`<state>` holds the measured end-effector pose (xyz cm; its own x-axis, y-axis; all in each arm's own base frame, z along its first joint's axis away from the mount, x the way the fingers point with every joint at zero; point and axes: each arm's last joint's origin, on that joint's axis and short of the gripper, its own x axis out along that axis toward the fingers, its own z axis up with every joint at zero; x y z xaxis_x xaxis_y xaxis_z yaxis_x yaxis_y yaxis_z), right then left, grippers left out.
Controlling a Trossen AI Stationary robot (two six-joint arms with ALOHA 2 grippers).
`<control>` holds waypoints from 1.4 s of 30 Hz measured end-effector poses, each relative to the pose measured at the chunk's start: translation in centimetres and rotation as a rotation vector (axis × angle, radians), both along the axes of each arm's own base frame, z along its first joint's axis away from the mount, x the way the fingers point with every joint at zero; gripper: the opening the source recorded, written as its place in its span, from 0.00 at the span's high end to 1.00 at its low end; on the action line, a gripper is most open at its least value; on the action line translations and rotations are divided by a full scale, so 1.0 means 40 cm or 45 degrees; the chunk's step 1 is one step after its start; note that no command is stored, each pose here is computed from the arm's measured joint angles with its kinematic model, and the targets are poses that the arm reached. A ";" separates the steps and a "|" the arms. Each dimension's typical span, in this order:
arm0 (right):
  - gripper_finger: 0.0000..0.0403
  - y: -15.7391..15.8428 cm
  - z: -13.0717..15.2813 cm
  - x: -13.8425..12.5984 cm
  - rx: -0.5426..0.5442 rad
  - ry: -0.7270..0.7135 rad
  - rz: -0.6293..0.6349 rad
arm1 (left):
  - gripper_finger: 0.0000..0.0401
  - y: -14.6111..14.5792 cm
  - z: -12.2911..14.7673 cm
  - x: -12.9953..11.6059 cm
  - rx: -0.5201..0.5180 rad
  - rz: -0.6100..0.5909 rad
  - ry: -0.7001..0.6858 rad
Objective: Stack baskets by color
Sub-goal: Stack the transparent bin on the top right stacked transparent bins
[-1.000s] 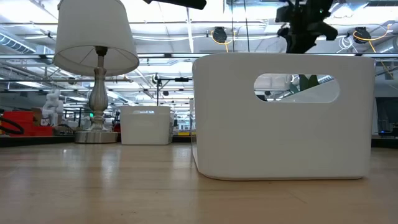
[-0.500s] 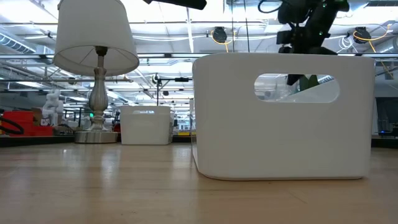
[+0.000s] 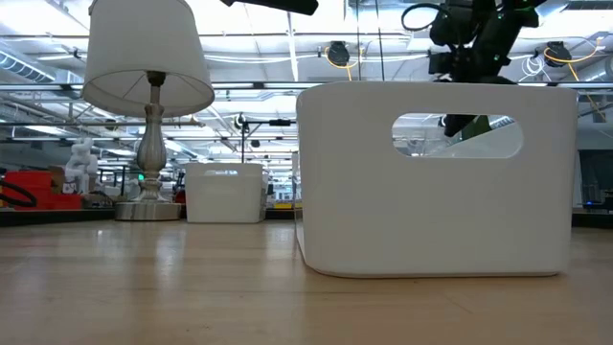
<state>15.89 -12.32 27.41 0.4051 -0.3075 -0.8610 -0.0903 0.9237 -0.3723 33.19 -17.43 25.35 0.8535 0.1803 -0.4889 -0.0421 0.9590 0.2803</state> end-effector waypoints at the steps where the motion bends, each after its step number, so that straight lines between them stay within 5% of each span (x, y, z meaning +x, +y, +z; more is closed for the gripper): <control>1: 1.00 -0.001 0.000 -0.001 -0.002 0.001 0.002 | 0.58 0.000 0.000 0.000 0.000 0.000 0.000; 25: 0.98 -0.018 -0.035 0.020 0.077 0.075 0.030 | 0.58 0.000 0.000 0.000 -0.002 0.001 0.000; 42: 0.81 -0.026 -0.037 0.016 0.095 0.069 -0.030 | 0.58 0.000 0.000 0.000 -0.005 0.002 -0.001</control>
<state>16.51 -13.37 25.93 0.3506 -0.2503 -0.9024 -0.0863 0.9509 -0.2973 33.19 -17.44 25.35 0.8534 0.1800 -0.4891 -0.0441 0.9600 0.2764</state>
